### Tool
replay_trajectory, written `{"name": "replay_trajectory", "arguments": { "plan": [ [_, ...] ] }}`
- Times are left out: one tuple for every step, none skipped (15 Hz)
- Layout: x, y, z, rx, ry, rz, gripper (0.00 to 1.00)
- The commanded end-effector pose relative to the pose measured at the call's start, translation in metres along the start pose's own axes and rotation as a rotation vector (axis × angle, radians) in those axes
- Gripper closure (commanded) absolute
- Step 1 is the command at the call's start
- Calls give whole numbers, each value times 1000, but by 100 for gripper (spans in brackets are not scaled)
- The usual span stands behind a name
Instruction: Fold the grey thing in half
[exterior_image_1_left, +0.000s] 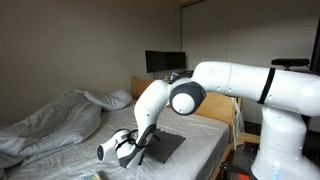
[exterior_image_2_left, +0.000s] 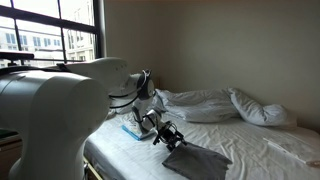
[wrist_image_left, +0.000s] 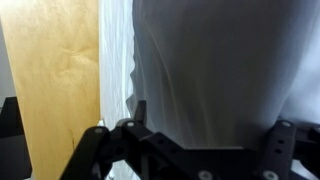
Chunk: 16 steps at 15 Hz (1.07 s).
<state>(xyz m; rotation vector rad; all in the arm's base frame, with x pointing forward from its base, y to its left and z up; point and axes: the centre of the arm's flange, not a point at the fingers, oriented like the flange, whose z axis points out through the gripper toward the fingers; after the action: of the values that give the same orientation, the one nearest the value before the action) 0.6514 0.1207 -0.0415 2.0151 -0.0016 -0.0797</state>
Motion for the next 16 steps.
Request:
{"name": "replay_trajectory", "arguments": {
  "plan": [
    [2,-8,6,-40,-1,-32,31],
    [2,-9,7,-41,3,-33,31],
    [0,-9,6,-42,8,-34,38],
    [0,-10,6,-42,9,-36,44],
    [-1,-10,6,-44,10,-38,52],
    [-1,-11,7,-44,10,-40,58],
    [-2,-12,7,-45,10,-42,65],
    [-3,-13,8,-46,11,-44,71],
    [-4,-14,8,-48,11,-48,77],
    [-5,-15,8,-49,13,-51,84],
    [-8,-15,8,-47,16,-57,88],
    [-9,-16,8,-47,19,-59,89],
    [-11,-15,8,-45,26,-61,91],
    [-12,-15,7,-42,31,-63,94],
    [-13,-12,6,-31,38,-63,93],
    [-13,-10,5,-21,40,-64,91]
  ]
}}
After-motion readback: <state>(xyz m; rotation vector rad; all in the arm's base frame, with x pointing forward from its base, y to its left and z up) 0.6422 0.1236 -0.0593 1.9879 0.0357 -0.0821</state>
